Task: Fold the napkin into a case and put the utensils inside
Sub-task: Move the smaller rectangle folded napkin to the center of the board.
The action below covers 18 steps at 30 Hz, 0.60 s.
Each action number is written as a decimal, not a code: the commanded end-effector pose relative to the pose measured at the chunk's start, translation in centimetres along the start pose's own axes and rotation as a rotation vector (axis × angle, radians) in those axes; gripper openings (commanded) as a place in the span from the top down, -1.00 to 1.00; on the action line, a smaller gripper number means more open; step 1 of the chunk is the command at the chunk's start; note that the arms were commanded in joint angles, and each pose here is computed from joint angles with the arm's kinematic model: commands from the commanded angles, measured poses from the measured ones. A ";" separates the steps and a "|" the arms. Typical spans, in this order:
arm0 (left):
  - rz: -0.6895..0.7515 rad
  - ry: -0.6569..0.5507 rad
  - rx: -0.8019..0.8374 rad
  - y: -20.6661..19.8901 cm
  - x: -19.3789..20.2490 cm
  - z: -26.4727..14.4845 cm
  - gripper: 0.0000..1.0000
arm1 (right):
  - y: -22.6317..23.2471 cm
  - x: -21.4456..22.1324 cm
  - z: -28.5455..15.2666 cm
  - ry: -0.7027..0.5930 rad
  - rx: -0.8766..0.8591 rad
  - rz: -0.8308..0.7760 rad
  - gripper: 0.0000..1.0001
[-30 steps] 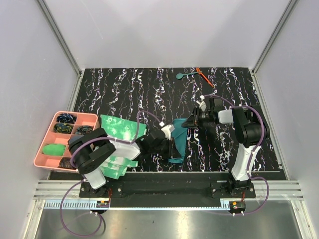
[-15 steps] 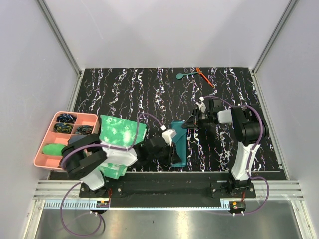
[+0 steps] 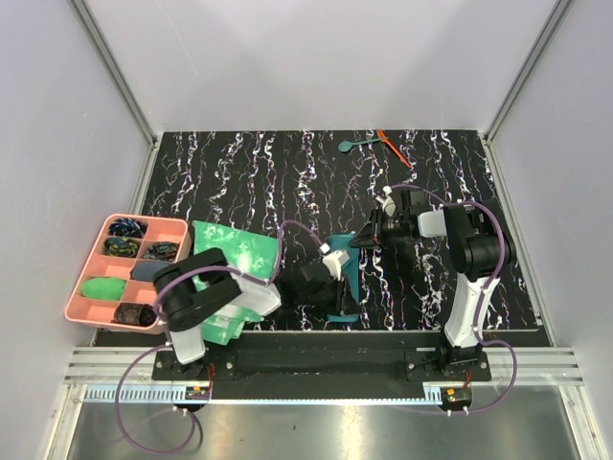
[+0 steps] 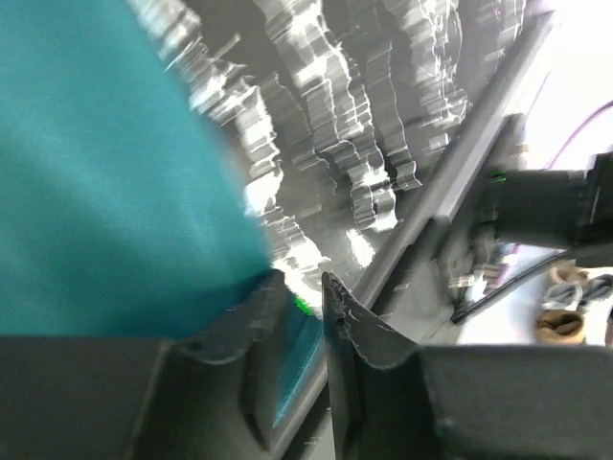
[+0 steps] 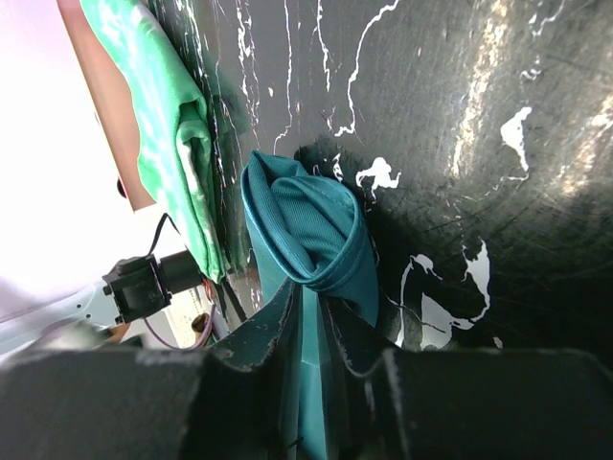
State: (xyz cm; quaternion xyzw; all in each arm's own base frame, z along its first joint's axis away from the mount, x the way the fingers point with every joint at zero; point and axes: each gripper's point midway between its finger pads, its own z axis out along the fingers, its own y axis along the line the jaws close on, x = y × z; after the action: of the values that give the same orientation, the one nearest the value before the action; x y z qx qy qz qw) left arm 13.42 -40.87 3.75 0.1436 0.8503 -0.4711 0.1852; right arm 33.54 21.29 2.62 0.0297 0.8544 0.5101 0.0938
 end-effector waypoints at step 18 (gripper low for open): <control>-0.088 0.231 -0.545 13.8 1.3 -7.1 0.44 | 0.0 -2.9 -3.0 -0.145 0.078 0.002 0.55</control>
State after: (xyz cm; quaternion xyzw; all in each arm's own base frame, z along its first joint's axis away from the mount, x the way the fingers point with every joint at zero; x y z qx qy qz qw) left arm 17.91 -35.52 1.93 0.0863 0.9087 -0.3862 0.1332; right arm 34.87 19.04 2.14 0.0682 0.8654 0.4830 0.1144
